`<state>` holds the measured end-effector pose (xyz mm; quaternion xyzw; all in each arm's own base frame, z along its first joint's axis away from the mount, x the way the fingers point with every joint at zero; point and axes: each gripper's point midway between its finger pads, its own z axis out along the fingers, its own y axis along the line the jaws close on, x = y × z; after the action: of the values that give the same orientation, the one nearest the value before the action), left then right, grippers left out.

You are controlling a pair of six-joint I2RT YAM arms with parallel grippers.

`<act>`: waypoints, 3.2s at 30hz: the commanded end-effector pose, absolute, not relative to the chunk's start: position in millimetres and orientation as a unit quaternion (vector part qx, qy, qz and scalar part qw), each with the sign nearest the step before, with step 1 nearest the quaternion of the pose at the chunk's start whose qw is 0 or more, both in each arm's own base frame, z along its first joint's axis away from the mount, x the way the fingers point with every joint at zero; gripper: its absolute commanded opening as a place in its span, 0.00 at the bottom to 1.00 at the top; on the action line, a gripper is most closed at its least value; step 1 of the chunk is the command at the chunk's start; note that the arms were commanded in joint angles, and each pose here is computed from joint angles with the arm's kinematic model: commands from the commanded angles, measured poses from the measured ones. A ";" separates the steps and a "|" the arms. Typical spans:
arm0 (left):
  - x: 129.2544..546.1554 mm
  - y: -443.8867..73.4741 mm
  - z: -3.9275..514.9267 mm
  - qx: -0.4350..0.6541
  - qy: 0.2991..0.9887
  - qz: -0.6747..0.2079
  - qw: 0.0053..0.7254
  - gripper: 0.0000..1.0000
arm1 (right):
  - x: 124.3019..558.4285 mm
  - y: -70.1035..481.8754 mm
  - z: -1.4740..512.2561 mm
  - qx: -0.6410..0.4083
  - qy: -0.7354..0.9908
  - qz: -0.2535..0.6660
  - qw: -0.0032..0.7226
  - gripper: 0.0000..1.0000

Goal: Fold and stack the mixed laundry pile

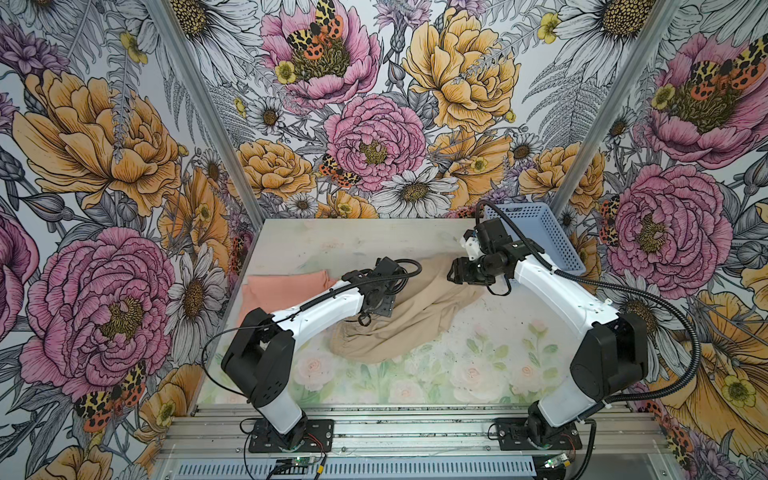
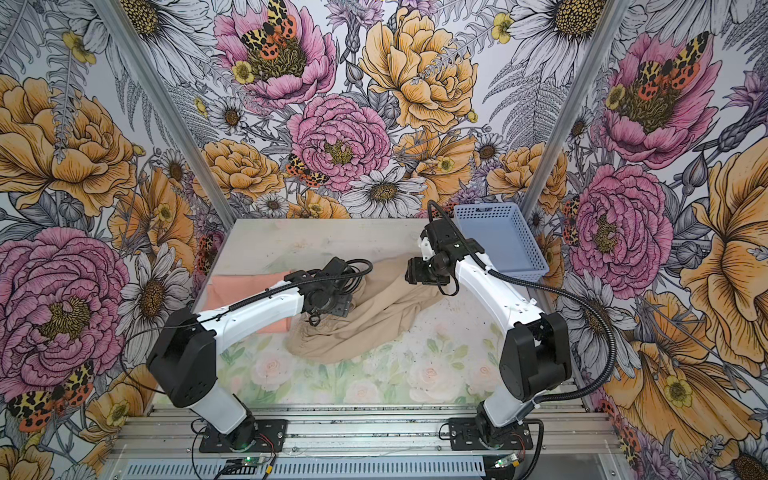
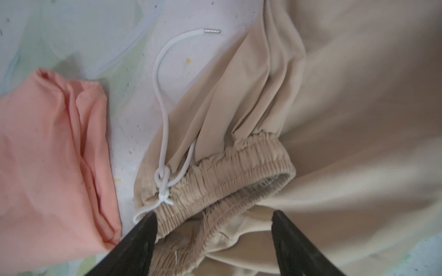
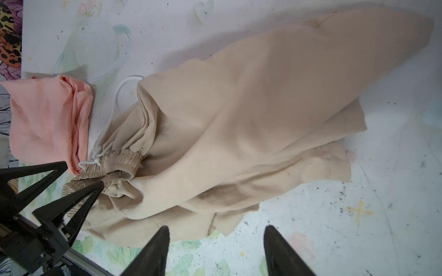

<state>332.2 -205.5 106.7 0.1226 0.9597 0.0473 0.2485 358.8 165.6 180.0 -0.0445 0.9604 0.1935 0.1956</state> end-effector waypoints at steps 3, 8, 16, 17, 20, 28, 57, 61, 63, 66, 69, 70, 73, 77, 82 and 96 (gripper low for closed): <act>350.8 -214.4 98.7 0.153 0.948 0.093 0.261 0.68 | 361.4 154.5 211.3 -0.033 0.944 0.213 0.248 0.65; 358.5 -221.8 79.6 0.156 0.950 0.103 0.251 0.63 | 359.2 146.3 212.7 -0.025 0.943 0.216 0.251 0.65; 351.5 -233.9 64.3 0.168 0.954 0.083 0.236 0.50 | 366.2 128.3 194.7 -0.001 0.948 0.212 0.239 0.65; 348.2 -233.0 68.6 0.168 0.953 0.083 0.240 0.51 | 366.5 126.2 193.4 0.001 0.948 0.213 0.237 0.64; 340.9 -224.5 84.0 0.153 0.953 0.072 0.253 0.65 | 366.2 124.7 195.0 0.002 0.947 0.215 0.239 0.65; 345.8 -223.4 76.7 0.158 0.958 0.052 0.232 0.66 | 370.2 127.5 196.8 0.003 0.944 0.224 0.241 0.65; 386.4 -206.6 79.7 0.128 0.951 0.098 0.262 0.00 | 422.9 85.0 128.1 0.065 0.954 0.182 0.229 0.67; 387.3 -189.9 94.9 0.105 0.951 0.096 0.275 0.00 | 449.4 74.5 110.0 0.088 0.951 0.182 0.233 0.68; 387.6 -181.9 116.7 0.092 0.947 0.086 0.295 0.00 | 462.2 77.3 104.5 0.094 0.949 0.189 0.233 0.69; 387.5 -172.3 133.9 0.078 0.944 0.077 0.311 0.00 | 478.9 80.6 93.2 0.109 0.946 0.200 0.230 0.70; 386.6 -167.5 150.6 0.069 0.941 0.063 0.326 0.00 | 495.8 82.7 79.0 0.122 0.943 0.206 0.230 0.68; 386.5 -166.2 156.3 0.068 0.939 0.059 0.331 0.00 | 501.1 83.5 74.1 0.125 0.943 0.208 0.227 0.64; 386.1 -161.9 174.9 0.063 0.934 0.053 0.347 0.00 | 509.4 84.9 69.2 0.129 0.942 0.215 0.224 0.32; 381.2 -154.0 206.8 0.055 0.924 0.045 0.375 0.00 | 500.9 78.7 102.6 0.125 0.935 0.211 0.257 0.00; 364.3 -142.3 256.3 0.044 0.905 0.022 0.422 0.00 | 458.3 69.4 182.6 0.113 0.916 0.215 0.320 0.00; 290.1 -119.0 369.5 -0.003 0.847 -0.091 0.524 0.00 | 309.9 39.2 366.1 0.100 0.863 0.188 0.457 0.00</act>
<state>299.1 -124.3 355.6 0.0175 0.8514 -0.0692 0.5197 328.2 44.1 358.3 0.0977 0.8539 0.2047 0.4684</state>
